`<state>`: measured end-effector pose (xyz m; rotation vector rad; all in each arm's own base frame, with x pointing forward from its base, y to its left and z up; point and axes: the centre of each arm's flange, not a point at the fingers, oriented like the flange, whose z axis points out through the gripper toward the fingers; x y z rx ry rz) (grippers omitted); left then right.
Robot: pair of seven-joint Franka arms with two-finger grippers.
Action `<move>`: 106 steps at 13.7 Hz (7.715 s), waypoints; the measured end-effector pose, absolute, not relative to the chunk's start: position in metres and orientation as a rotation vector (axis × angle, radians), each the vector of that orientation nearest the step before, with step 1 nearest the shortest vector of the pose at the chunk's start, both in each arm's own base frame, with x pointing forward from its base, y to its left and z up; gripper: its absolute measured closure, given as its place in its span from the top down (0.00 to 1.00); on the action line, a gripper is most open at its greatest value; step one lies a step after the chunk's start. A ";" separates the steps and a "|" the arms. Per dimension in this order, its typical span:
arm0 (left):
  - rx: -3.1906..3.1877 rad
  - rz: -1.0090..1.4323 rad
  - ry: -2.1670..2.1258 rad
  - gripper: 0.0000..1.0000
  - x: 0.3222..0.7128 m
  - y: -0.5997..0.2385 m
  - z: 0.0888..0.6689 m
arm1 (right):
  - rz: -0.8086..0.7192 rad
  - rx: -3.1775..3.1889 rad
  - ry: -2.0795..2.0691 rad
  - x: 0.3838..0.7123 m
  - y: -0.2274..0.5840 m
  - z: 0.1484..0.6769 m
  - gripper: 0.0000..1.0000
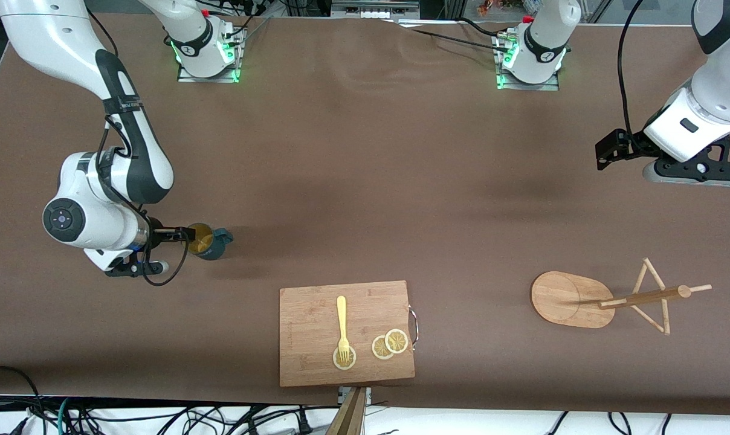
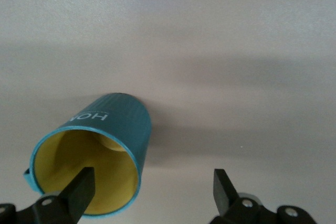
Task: Pass cup and hang on rack
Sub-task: 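Grasp the teal mug rim with the right gripper, then carry the teal mug toward the table middle with the right gripper, then release the mug with the right gripper while the left gripper approaches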
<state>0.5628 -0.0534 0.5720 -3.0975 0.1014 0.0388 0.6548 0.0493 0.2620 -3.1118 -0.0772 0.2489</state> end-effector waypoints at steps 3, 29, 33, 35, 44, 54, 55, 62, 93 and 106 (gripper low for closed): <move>-3.097 0.039 0.101 1.00 0.563 -0.053 0.572 | 0.243 -3.103 -0.065 0.654 0.050 0.249 1.00; -3.097 0.039 0.101 1.00 0.563 -0.053 0.572 | 0.030 -3.019 -0.002 0.644 0.230 0.309 0.04; -3.098 0.039 0.101 1.00 0.563 -0.053 0.572 | 0.037 -3.002 0.189 0.603 0.347 0.320 0.04; -3.097 0.039 0.102 1.00 0.563 -0.053 0.572 | 0.042 -2.986 0.287 0.587 0.388 0.321 0.04; -3.097 0.039 0.106 1.00 0.563 -0.053 0.572 | 0.103 -2.920 0.587 0.522 0.529 0.292 0.04; -3.097 0.039 0.105 1.00 0.563 -0.053 0.572 | 0.162 -2.939 0.618 0.453 0.598 0.242 0.04; -3.097 0.039 0.105 1.00 0.563 -0.052 0.572 | 0.161 -2.936 0.617 0.454 0.599 0.240 0.04; -3.097 0.039 0.106 1.00 0.563 -0.052 0.572 | 0.075 -2.949 0.534 0.452 0.614 0.252 0.41; -3.245 -0.211 1.751 1.00 0.515 -0.125 0.278 | 0.081 -3.196 -0.028 0.655 0.078 0.577 1.00; -2.730 -1.027 2.484 1.00 0.487 -0.172 0.180 | 0.033 -3.145 0.268 0.573 -0.052 0.639 1.00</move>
